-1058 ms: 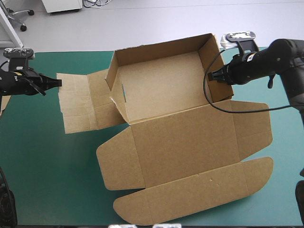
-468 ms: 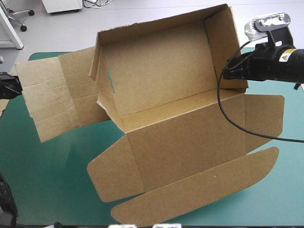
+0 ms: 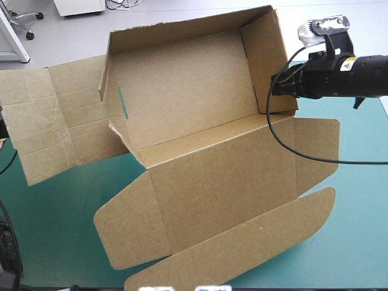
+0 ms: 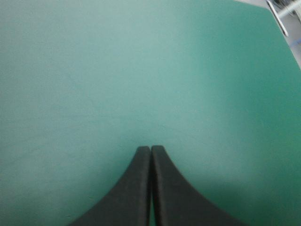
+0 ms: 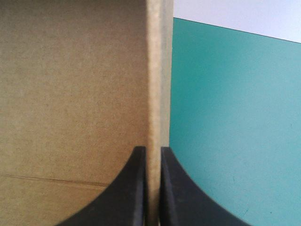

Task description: Fold the box

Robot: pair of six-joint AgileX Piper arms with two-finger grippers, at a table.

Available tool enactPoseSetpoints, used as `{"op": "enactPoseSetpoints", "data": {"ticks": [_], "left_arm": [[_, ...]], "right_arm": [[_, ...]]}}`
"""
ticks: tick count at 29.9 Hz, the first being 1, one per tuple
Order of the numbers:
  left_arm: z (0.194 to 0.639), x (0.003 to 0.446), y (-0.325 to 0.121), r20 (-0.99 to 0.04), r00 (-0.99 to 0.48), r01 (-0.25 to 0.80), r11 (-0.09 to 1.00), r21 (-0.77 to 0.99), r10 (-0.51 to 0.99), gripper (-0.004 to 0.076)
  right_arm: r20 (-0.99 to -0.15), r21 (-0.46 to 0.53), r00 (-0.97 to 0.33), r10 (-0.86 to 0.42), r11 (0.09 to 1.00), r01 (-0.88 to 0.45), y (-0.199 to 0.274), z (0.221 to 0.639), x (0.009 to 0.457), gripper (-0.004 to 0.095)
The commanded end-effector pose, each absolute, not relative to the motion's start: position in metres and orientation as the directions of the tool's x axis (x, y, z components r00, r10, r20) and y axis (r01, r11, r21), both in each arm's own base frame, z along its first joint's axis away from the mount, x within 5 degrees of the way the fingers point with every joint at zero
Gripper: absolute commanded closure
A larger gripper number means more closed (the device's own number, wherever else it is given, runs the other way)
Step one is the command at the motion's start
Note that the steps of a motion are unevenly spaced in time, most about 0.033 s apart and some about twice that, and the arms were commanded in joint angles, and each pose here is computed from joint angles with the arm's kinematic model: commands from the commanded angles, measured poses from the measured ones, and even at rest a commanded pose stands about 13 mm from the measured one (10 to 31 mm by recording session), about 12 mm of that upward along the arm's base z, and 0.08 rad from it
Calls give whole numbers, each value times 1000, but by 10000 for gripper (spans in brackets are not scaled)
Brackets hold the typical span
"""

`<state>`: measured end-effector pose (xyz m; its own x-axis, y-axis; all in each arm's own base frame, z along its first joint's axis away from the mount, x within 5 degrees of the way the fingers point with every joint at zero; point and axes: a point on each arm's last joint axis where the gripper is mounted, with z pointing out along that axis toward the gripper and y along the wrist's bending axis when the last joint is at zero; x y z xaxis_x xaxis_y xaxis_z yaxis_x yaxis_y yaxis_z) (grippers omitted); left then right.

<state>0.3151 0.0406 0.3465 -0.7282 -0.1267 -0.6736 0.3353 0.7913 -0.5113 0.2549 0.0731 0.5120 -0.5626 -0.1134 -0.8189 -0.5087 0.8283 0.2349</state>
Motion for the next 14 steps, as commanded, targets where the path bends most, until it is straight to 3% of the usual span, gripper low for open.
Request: {"op": "enactPoseSetpoints", "data": {"ticks": [1, 14], "left_arm": [[364, 306, 12, -723, -685, 479, 690, -544, -94, 731], [377, 299, 0, -741, -660, 551, 590, -589, -123, 731]], "right_arm": [[-872, 253, -488, -34, 822, -511, 74, 525, 261, 941], [-798, 296, -601, -41, 842, -451, 78, 481, 320, 940]]}}
